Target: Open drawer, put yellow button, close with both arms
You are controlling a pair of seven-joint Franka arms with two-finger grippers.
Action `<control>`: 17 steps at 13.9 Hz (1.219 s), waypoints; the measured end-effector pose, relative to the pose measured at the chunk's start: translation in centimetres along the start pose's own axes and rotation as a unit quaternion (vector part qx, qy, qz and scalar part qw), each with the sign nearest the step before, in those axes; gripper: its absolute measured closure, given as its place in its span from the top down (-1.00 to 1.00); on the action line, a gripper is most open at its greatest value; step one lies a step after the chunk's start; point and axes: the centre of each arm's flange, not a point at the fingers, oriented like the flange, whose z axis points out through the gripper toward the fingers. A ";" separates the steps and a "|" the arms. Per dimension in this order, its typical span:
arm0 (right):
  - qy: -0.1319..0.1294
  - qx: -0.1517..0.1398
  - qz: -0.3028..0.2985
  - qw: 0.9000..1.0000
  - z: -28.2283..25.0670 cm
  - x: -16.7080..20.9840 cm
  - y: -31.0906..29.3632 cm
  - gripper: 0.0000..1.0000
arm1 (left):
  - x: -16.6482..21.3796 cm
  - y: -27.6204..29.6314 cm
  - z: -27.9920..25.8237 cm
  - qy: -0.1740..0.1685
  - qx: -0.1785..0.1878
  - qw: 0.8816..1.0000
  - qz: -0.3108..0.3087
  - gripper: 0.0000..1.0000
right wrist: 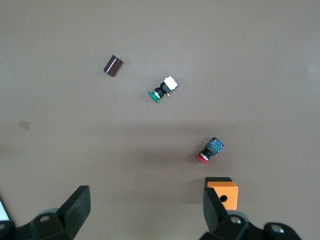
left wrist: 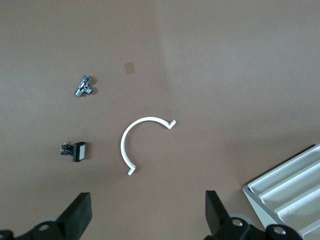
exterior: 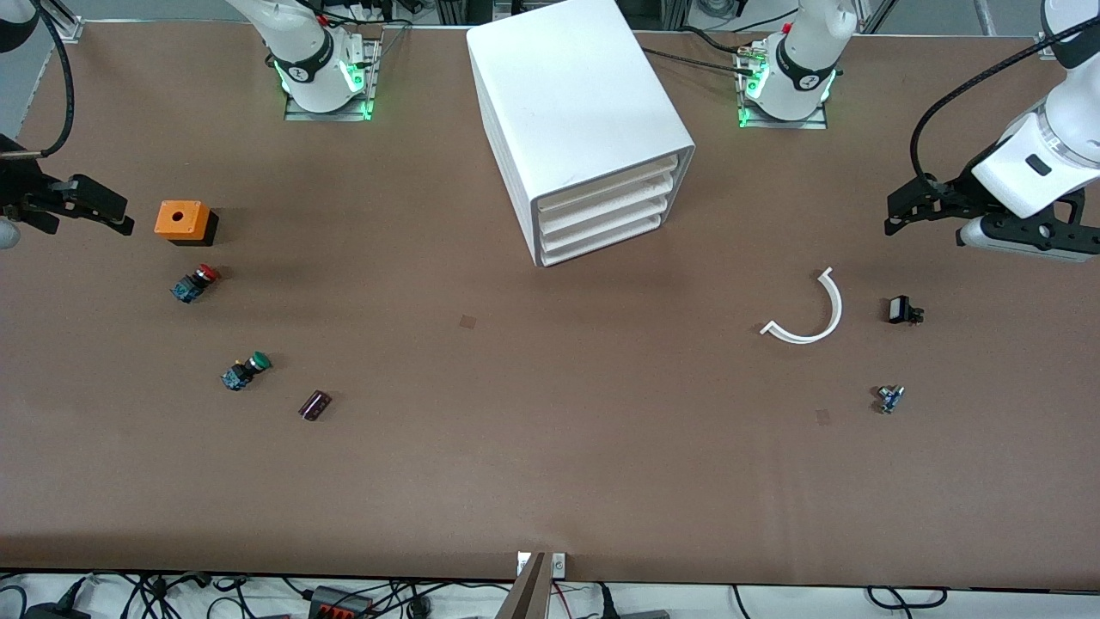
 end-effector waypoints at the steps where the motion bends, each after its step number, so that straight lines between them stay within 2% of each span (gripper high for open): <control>1: 0.000 0.000 -0.001 1.000 0.0 0.0 -0.1 1.00 | 0.0 0.1 0.0 0.000 0.000 1.000 -0.001 1.00; 17: -0.004 -0.003 -0.001 1.000 0.4 0.2 -0.1 1.00 | -0.1 0.1 0.1 -0.005 0.000 1.000 -0.010 1.00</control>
